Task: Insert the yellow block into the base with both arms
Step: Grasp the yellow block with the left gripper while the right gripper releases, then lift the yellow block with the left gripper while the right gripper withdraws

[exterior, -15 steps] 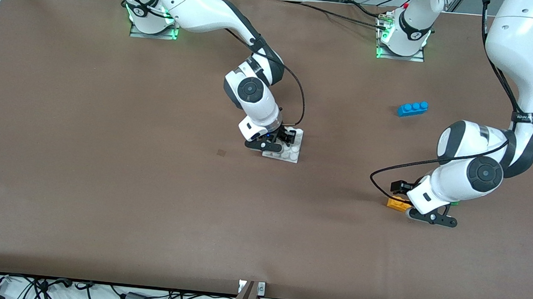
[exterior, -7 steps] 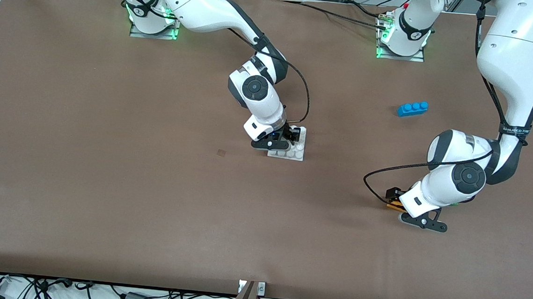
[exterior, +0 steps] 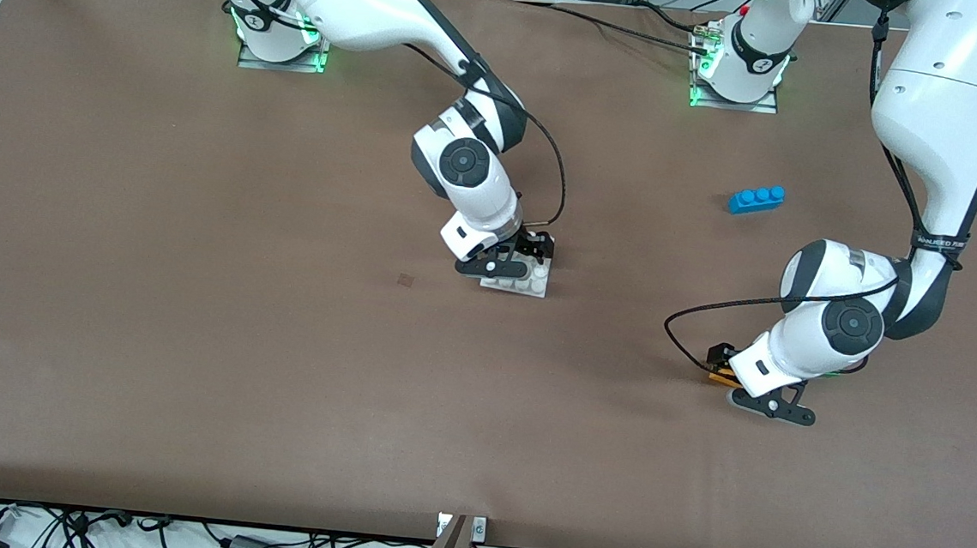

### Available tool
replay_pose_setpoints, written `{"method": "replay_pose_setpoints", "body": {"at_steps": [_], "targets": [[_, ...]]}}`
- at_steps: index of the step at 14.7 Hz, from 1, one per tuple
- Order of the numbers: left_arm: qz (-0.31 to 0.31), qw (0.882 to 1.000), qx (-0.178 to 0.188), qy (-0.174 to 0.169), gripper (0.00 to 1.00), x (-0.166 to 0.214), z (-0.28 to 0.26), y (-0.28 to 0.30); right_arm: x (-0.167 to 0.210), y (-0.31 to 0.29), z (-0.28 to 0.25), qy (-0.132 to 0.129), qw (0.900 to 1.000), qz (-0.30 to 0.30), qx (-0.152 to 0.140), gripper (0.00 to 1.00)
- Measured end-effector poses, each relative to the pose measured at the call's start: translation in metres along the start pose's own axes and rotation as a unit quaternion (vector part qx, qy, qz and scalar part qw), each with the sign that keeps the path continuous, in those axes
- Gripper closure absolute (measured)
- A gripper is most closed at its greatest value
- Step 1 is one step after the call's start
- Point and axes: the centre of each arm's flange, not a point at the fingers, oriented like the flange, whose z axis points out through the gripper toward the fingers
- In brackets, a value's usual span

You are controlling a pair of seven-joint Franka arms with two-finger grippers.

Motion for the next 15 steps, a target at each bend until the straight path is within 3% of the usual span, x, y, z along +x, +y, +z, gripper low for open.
{"method": "replay_pose_setpoints", "body": {"at_steps": [5,10,15], "targets": [[0.005,1.0,-0.005,-0.002,0.0,-0.007,0.017,0.005,0.042,0.036,-0.127,-0.025,0.999,0.034,-0.033,0.0],[0.027,1.0,0.014,0.007,0.0,-0.009,0.023,0.007,0.096,0.145,-0.241,-0.057,0.994,0.062,-0.075,0.0],[0.026,0.999,0.012,0.013,0.0,-0.009,0.03,0.005,0.097,0.244,-0.344,-0.113,0.987,0.034,-0.111,0.0]]}}
